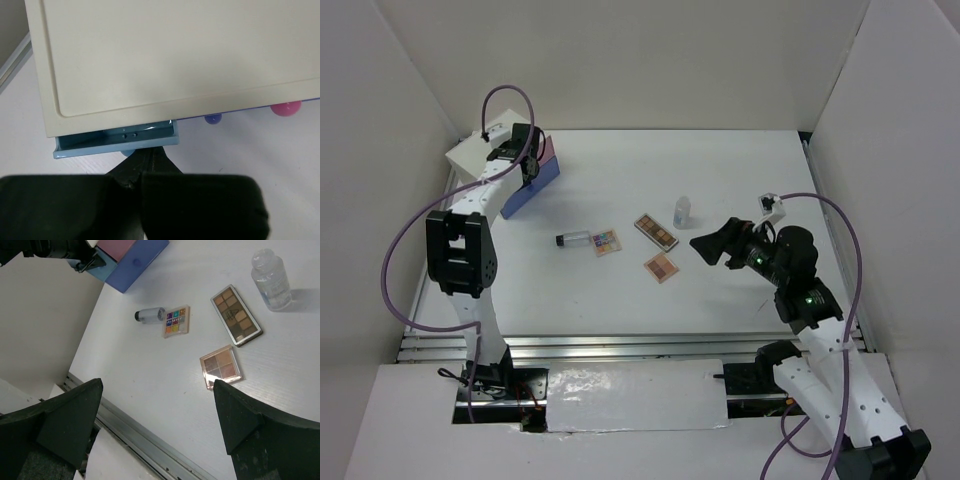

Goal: Organize the makeup

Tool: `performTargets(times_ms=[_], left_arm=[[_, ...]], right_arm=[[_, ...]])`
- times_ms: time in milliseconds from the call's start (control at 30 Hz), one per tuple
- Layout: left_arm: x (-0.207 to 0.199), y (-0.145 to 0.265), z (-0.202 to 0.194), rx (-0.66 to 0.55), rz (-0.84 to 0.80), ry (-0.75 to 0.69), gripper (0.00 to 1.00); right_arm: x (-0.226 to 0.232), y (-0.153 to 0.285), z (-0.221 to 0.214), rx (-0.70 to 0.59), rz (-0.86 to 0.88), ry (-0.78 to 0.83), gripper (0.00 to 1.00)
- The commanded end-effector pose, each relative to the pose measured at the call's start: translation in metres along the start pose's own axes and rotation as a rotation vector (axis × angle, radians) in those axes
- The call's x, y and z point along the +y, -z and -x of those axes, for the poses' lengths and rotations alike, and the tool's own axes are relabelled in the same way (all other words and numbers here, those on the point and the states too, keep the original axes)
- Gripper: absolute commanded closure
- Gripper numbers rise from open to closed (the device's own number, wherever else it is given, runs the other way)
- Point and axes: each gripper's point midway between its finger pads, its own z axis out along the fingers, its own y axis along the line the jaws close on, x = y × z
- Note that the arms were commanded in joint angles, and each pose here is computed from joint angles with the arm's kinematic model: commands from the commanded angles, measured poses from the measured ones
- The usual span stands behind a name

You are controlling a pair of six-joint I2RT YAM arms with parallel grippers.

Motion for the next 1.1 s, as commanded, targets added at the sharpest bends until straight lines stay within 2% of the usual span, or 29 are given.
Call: performTargets(times_ms=[0,567,700,900,967,1033,1067], left_arm=[[0.005,0.004,0.029,-0.075,0.025,0.013,1.0],[-0.004,-0.002,0.036,-0.087,-0.006,-0.012,1.0],[-0.004,-0.001,0.039,-0.105,-0.013,-0.018,0.95],[-0.006,-0.005,0.035,-0.085,-0.006,-0.051,0.94],[-0.013,0.001,0.03,-0.086,-0.024,-0.076,0.91],[-0.019,0.013,0.034,-0.125,-0.045,-0.086,0.81],[-0.026,0.023,0.029,-0.141,-0.063,-0.139,0.7]], right_arm=[[0.006,-0.006,0.011,-0.037,0.035,0.03,0.0],[-0.001,-0.016,0.007,-0.022,0.031,0.018,0.0],[-0.001,-0.016,0.006,-0.022,0.033,0.019,0.0],[-0.004,-0.014,0.005,-0.024,0.019,0.026,0.0],[-0.004,-0.014,0.005,-0.029,0.017,0.027,0.0],[-0.004,-0.014,0.006,-0.032,0.017,0.027,0.0],[-0.004,-0.015,0.005,-0.033,0.023,0.025,0.0]])
